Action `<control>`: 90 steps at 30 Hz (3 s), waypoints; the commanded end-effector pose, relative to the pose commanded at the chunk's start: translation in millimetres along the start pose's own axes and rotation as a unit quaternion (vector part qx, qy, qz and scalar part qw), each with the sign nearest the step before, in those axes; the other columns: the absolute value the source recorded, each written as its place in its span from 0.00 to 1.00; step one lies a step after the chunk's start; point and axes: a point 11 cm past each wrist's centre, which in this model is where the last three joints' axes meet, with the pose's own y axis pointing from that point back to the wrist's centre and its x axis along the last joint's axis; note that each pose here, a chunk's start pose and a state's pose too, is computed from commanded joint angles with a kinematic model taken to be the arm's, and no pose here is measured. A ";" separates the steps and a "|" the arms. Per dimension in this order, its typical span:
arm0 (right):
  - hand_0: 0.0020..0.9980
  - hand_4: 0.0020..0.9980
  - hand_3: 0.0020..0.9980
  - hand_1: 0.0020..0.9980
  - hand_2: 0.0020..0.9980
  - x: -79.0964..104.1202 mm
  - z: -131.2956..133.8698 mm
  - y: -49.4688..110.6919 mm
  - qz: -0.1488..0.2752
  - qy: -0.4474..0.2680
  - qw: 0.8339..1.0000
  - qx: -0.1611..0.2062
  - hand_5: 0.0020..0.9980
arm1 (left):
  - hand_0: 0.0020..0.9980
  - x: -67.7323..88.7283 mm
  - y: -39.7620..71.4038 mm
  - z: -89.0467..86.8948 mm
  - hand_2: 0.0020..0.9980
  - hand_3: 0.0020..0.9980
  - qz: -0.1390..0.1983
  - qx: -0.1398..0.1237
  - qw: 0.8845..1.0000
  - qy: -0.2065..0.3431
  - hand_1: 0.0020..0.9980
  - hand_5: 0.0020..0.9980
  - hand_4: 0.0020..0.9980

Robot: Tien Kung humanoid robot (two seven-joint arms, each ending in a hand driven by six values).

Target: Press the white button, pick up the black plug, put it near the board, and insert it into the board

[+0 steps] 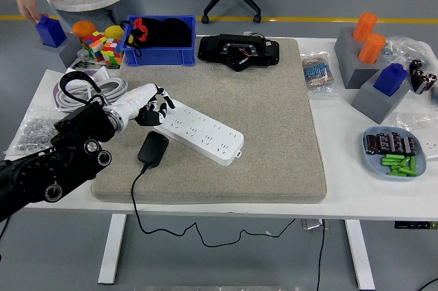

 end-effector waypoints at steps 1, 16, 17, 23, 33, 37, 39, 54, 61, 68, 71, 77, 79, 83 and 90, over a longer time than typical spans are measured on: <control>0.64 0.68 0.60 0.64 0.62 0.1 -0.1 0.0 0.000 0.000 1.000 0.000 0.46 | 0.00 -0.9 -0.3 -0.1 0.00 0.56 -0.001 0.000 1.000 -0.001 0.00 0.00 0.16; 0.63 0.68 0.60 0.64 0.62 1.3 -1.9 0.1 0.001 0.006 1.000 0.001 0.46 | 0.00 -5.1 -7.5 -1.6 0.00 0.56 0.014 0.001 1.000 -0.014 0.00 0.00 0.15; 0.63 0.68 0.60 0.64 0.62 1.4 -2.0 0.1 0.001 0.006 1.000 0.001 0.46 | 0.00 -5.3 -8.0 -1.5 0.00 0.56 0.015 0.001 1.000 -0.015 0.00 0.00 0.15; 0.64 0.68 0.60 0.64 0.62 0.9 -0.8 0.0 0.001 0.009 1.000 0.000 0.46 | 0.00 -11.2 -10.3 -4.8 0.00 0.56 0.012 0.007 1.000 -0.027 0.00 0.00 0.14; 0.64 0.68 0.60 0.64 0.62 0.5 0.7 0.0 0.000 0.012 1.000 -0.002 0.46 | 0.00 -17.2 -12.9 -5.5 0.00 0.56 0.010 0.007 0.999 -0.049 0.00 0.00 0.14; 0.64 0.68 0.60 0.64 0.62 -0.4 1.0 -0.1 -0.001 0.011 1.000 -0.002 0.46 | 0.00 -18.8 -13.5 -4.5 0.00 0.56 0.012 0.005 0.997 -0.071 0.00 0.00 0.14; 0.64 0.68 0.60 0.64 0.62 -0.4 1.4 -0.1 0.000 0.010 1.000 -0.002 0.46 | 0.00 -18.2 -13.5 -4.3 0.00 0.56 0.014 0.004 0.997 -0.076 0.00 0.00 0.14; 0.64 0.68 0.60 0.64 0.62 -1.4 4.1 -0.2 -0.001 0.011 1.000 -0.005 0.46 | 0.00 -9.9 -13.1 -11.3 0.00 0.56 0.026 0.009 0.997 -0.070 0.00 0.00 0.13; 0.64 0.68 0.60 0.64 0.62 -1.6 3.6 -0.2 -0.002 0.010 1.000 -0.004 0.46 | 0.00 -11.9 -13.7 -15.7 0.00 0.56 0.026 0.013 0.997 -0.072 0.00 0.00 0.13; 0.64 0.68 0.60 0.64 0.62 -1.8 3.5 -0.2 -0.002 0.010 1.000 -0.004 0.46 | 0.00 -18.3 -14.5 -16.1 0.00 0.56 0.018 0.013 0.996 -0.089 0.00 0.00 0.13; 0.64 0.68 0.60 0.64 0.62 -2.2 3.4 -0.2 -0.002 0.010 1.000 -0.004 0.46 | 0.00 -20.7 -14.5 -16.6 0.00 0.56 0.015 0.014 0.996 -0.092 0.00 0.00 0.13; 0.63 0.68 0.60 0.64 0.62 -1.7 5.8 -0.3 -0.002 0.010 1.000 -0.006 0.46 | 0.00 -19.2 -13.2 -14.2 0.00 0.56 0.019 0.008 0.996 -0.088 0.00 0.00 0.13; 0.63 0.68 0.60 0.64 0.62 -1.6 5.7 -0.3 -0.001 0.010 1.000 -0.006 0.46 | 0.00 -15.4 -12.6 -11.5 0.00 0.56 0.024 0.004 0.996 -0.084 0.00 0.00 0.13; 0.64 0.68 0.60 0.64 0.62 -2.2 4.8 -0.2 -0.002 0.010 1.000 -0.005 0.46 | 0.00 -3.5 -10.6 -3.5 0.00 0.56 0.042 -0.008 0.997 -0.071 0.00 0.00 0.14; 0.64 0.68 0.60 0.64 0.62 -3.3 4.8 -0.3 -0.003 0.009 1.000 -0.005 0.46 | 0.00 17.6 -3.0 6.7 0.00 0.56 0.074 -0.027 0.996 -0.037 0.00 0.00 0.14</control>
